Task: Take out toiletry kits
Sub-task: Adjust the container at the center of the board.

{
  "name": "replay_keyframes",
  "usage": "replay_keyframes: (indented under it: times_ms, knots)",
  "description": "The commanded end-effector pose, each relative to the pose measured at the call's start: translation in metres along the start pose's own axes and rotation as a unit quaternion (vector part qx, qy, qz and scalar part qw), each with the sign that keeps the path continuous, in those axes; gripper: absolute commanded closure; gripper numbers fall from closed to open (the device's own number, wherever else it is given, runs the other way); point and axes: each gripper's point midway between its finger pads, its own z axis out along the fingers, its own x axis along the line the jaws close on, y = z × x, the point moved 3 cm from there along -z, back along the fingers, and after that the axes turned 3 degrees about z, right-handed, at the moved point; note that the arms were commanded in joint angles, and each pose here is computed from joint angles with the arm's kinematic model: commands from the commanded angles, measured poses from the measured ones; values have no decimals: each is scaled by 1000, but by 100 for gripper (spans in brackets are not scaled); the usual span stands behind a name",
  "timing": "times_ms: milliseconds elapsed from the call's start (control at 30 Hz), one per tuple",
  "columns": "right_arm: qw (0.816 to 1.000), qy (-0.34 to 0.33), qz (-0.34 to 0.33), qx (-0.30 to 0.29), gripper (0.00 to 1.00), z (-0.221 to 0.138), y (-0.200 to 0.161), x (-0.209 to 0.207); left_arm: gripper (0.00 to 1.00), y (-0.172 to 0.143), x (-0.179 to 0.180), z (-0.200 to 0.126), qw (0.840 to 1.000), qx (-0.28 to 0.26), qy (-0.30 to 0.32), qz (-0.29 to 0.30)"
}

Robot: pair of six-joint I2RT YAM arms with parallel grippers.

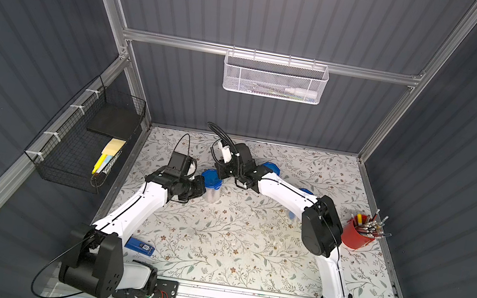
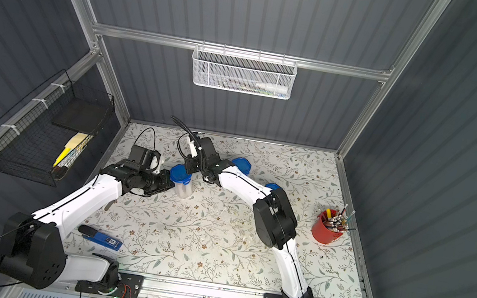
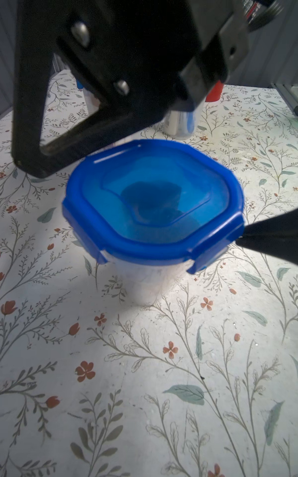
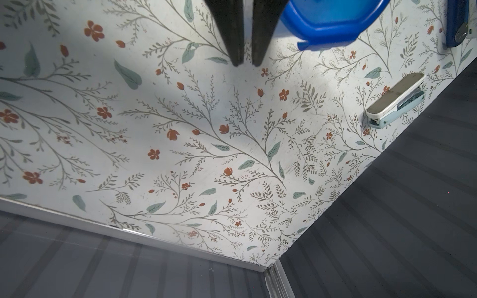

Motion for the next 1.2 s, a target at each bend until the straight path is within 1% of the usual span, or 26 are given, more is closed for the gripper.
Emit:
replay_keyframes:
  times_ms: [0, 467, 733, 900, 1067, 1167]
  knots:
    - [1000, 5, 10, 0, 87, -9, 0, 1, 100, 8, -5, 0, 1000, -9, 3, 21]
    - [999, -16, 29, 0, 87, -30, -8, -5, 100, 19, 9, -5, 997, -23, 68, 34]
    - [998, -20, 51, -1, 86, -49, -13, -7, 100, 26, 16, -19, 992, -42, 112, 43]
    - [997, -22, 68, 5, 84, -65, -19, -7, 100, 32, 17, -30, 989, -54, 133, 43]
    - [996, -36, 81, 1, 78, -89, -24, -12, 100, 44, 7, -58, 985, -79, 146, 52]
    - [995, -22, 100, -1, 67, -99, -24, -12, 100, 50, -5, -68, 986, -87, 128, 57]
